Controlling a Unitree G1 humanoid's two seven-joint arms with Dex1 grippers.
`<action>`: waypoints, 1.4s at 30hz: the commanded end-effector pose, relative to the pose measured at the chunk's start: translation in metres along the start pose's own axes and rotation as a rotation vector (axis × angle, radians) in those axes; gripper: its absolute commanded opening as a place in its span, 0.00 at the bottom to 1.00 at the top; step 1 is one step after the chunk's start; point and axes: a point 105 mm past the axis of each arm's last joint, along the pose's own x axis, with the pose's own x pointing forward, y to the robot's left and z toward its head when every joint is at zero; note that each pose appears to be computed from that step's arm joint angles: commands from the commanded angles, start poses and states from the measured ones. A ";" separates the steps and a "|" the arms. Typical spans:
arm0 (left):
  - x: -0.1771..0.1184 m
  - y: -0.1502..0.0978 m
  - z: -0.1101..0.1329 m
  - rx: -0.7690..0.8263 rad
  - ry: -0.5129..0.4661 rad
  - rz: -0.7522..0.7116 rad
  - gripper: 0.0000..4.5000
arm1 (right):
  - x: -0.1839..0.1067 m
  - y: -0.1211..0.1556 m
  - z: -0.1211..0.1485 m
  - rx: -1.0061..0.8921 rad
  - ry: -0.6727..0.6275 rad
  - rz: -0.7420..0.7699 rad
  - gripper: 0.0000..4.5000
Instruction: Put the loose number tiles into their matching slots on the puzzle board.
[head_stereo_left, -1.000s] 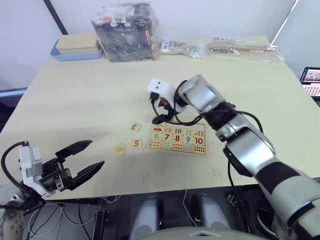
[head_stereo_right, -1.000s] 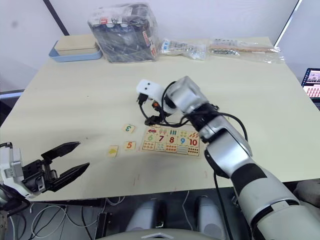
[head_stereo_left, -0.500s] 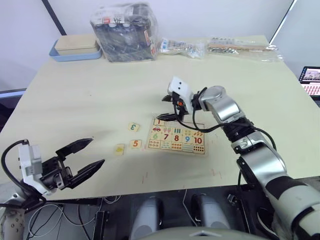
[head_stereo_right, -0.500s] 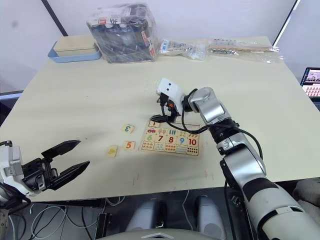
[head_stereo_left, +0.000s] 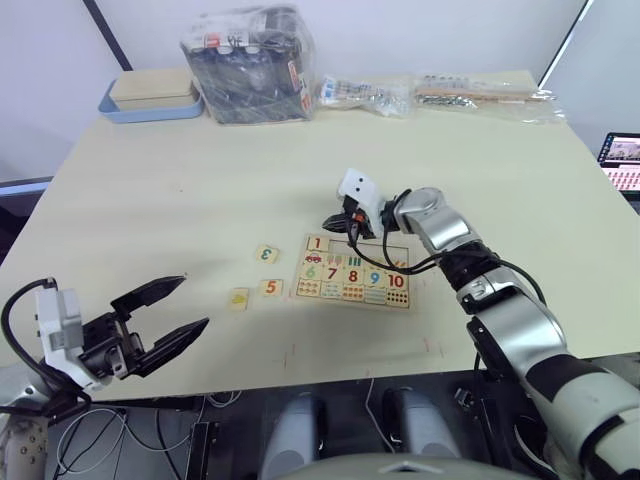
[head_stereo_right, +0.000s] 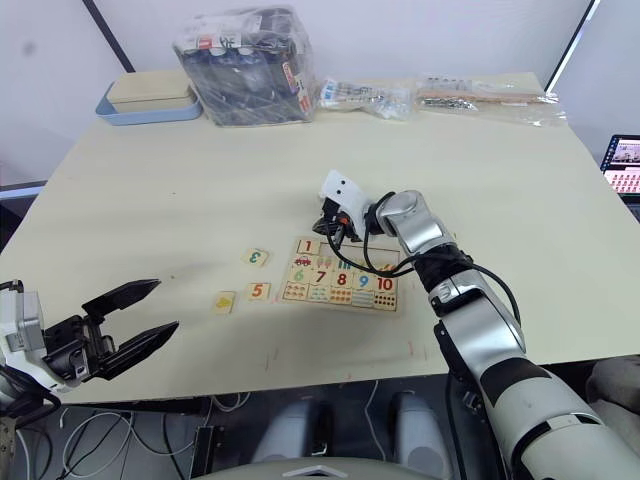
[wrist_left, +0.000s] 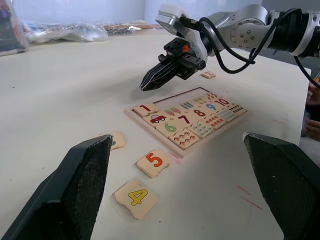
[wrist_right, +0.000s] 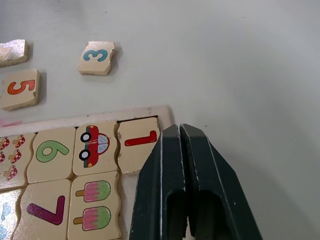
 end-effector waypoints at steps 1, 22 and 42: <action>-0.003 0.001 0.008 0.028 -0.008 0.007 1.00 | -0.001 -0.001 0.011 -0.040 -0.027 -0.007 0.01; -0.002 0.000 0.007 0.027 -0.006 0.005 1.00 | 0.002 -0.005 -0.001 -0.028 0.037 -0.042 0.01; -0.004 -0.001 0.006 0.024 -0.004 0.008 1.00 | 0.007 0.004 -0.004 -0.028 0.041 -0.012 0.01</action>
